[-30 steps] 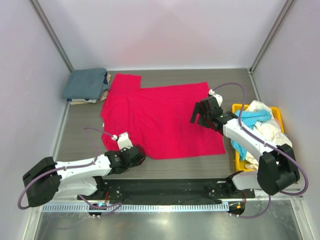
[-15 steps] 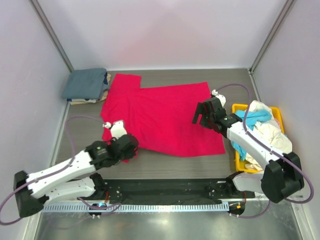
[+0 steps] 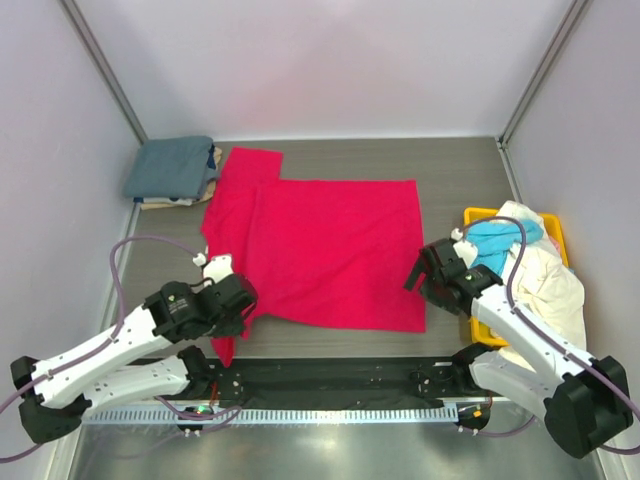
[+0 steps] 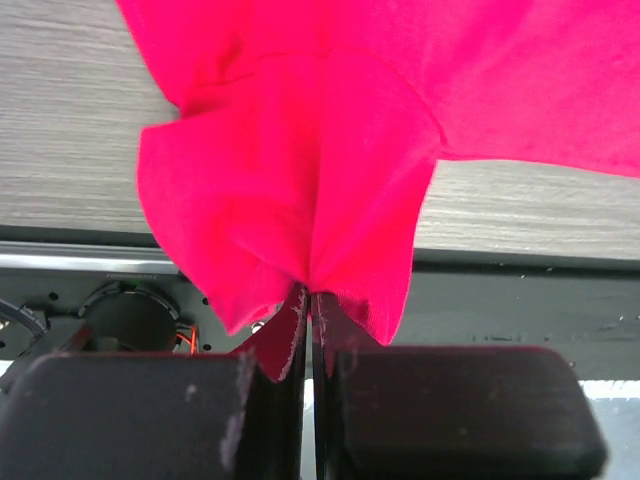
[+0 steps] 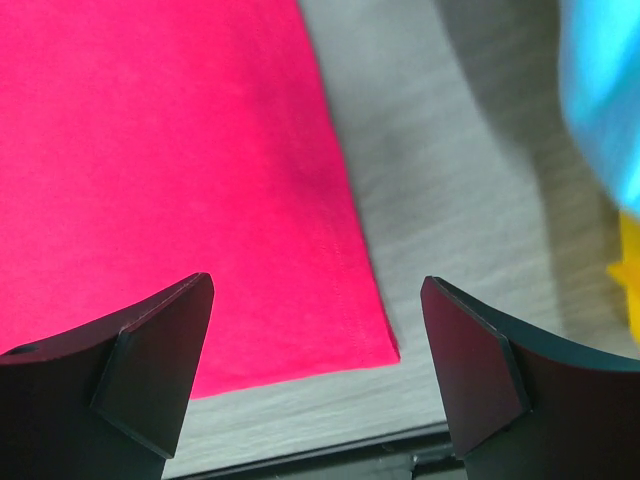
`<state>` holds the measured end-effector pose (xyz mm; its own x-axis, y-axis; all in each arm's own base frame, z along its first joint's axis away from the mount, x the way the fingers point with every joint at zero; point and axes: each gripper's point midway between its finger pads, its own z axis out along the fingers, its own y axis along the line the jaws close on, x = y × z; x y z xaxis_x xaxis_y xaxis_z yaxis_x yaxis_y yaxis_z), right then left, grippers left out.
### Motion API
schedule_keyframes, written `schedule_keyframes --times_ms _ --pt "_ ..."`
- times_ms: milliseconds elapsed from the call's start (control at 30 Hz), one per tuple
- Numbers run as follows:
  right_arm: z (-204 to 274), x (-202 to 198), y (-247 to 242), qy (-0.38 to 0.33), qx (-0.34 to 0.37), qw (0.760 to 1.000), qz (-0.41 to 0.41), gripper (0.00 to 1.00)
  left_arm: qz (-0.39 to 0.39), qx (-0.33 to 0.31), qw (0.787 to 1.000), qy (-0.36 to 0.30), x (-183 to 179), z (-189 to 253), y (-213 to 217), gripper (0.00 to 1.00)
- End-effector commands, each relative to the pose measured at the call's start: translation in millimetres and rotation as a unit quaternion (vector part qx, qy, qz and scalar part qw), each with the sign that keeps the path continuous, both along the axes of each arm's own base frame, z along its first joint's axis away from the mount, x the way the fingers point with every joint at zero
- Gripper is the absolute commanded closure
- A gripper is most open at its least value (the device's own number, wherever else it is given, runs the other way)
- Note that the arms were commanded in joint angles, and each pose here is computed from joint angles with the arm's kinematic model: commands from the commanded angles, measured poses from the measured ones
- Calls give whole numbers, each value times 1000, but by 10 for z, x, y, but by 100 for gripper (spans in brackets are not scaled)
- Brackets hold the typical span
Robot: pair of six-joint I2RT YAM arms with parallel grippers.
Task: Fold and stack the t-shirts
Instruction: Flatten the tshirt out, then fold the tshirt
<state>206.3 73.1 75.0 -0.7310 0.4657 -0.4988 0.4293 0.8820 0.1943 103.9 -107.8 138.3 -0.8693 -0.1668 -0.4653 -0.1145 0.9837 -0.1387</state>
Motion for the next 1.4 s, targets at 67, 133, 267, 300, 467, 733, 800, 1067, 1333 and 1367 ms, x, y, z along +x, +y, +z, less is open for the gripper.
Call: schedule_keyframes --times_ms 67,133,267,300,467,733,800,1067,1333,1367 --pt "-281 -370 84 48 12 999 -15 9 -29 -6 999 25 -73 -203 -93 100" --pt "-358 -477 198 62 21 998 2 14 -31 -6 999 33 -82 -260 -125 100" --pt "-472 -614 305 78 25 997 5 21 -24 -17 999 20 -54 -221 -127 100" --pt "-493 -643 314 81 25 996 4 23 -20 -23 999 16 -56 -201 -118 100" --pt "-602 -714 342 86 22 996 -1 39 -12 -33 999 4 -46 -167 -86 100" --pt "-587 -694 348 74 28 997 0 93 -8 -32 999 1 -42 -153 -69 100" --pt "-558 -698 348 72 30 997 1 99 -9 -33 999 -1 -45 -128 -58 100" --pt "37 -492 387 7 47 999 3 99 -19 16 998 -57 160 316 73 100" --pt "519 128 521 -47 -17 999 14 99 -95 95 985 -111 765 620 -170 100" --pt "608 229 526 -56 -23 998 23 99 -116 112 981 -104 883 589 -213 100"
